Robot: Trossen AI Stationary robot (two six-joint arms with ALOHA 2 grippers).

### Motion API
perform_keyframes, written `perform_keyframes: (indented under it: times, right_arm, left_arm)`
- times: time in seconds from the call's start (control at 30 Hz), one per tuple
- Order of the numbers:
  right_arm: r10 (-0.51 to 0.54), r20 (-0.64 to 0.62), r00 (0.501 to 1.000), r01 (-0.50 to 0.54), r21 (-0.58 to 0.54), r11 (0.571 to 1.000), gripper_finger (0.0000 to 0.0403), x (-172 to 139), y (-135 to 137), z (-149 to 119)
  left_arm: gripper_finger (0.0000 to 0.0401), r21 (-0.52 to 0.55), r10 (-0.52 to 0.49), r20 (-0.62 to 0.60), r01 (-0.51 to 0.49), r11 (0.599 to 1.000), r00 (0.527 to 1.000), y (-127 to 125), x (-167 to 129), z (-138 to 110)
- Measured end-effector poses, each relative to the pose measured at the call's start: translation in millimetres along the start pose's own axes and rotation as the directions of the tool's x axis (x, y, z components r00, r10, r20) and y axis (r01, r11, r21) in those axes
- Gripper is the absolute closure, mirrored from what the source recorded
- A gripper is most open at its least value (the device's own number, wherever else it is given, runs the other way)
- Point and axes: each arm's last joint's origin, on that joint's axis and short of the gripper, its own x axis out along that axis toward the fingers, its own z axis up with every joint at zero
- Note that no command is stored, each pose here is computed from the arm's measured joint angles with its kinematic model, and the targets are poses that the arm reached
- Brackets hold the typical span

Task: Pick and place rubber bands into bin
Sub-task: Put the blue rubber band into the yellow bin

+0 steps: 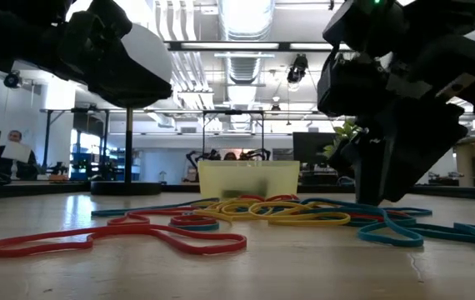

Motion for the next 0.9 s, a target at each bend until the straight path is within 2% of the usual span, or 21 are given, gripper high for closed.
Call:
perform_keyframes:
  times: [0.2,0.43,0.9]
  right_arm:
    - [-0.032,-0.001,0.999,0.032,0.126,0.992,0.0217,-4.3,1.2,11.4]
    - [-0.049,0.030,0.998,0.045,0.112,0.993,0.0222,-7.9,6.6,24.1]
    - [-0.149,0.025,0.989,0.145,0.109,0.983,0.0232,-5.3,11.3,18.5]
  left_arm:
    - [0.0283,0.000,0.000,0.000,0.000,1.000,1.000,0.0,0.0,0.0]
    - [0.0283,0.001,0.000,-0.004,0.000,1.000,1.000,0.2,-0.2,-1.2]
    - [0.0283,0.003,0.001,-0.007,-0.001,1.000,1.000,0.4,-0.5,-2.4]
